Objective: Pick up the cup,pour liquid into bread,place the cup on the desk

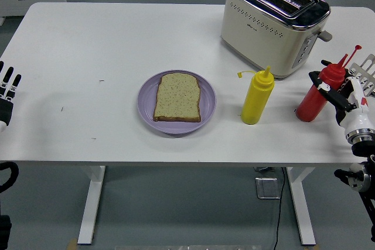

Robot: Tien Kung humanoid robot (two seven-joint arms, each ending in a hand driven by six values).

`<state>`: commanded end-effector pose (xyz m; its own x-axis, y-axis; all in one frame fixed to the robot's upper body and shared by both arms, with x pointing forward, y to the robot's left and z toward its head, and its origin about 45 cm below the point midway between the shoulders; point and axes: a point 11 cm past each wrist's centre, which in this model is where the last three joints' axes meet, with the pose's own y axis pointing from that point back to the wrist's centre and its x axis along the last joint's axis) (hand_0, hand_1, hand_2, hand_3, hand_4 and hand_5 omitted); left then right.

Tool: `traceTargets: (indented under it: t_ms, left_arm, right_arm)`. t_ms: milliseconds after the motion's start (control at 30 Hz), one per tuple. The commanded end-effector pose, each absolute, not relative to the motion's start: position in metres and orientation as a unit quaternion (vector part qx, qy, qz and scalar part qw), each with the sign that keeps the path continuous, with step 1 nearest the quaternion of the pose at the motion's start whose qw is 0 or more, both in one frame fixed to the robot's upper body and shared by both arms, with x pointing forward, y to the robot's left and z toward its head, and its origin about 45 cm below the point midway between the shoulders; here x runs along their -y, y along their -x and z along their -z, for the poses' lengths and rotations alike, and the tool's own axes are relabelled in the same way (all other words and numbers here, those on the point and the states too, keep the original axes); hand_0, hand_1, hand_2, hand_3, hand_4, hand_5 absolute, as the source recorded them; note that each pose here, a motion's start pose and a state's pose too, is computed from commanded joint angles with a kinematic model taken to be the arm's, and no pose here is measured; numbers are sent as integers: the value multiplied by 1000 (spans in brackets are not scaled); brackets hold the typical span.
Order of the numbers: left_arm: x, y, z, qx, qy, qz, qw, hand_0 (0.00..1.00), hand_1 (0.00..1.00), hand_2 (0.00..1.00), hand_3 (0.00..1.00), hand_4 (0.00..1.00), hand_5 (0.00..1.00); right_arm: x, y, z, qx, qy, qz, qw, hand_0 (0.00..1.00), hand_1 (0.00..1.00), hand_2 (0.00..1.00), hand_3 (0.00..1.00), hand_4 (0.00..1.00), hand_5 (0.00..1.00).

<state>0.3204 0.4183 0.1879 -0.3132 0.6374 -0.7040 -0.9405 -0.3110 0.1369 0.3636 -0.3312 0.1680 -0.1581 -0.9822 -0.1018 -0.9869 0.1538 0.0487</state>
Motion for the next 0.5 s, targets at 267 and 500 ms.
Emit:
traceTargets:
  t_ms: [267, 500]
  left_arm:
    - [-419, -320, -188, -276, 274, -762, 517, 778, 732, 728, 665, 525, 942]
    - [-419, -320, -188, -276, 275, -763, 516, 778, 732, 728, 665, 525, 942]
  right_arm:
    - [321, -366, -166, -758, 648, -72, 38, 328, 291, 360, 401, 795, 127]
    - [321, -366, -166, -763, 639, -80, 49, 263, 277, 357, 398, 790, 133]
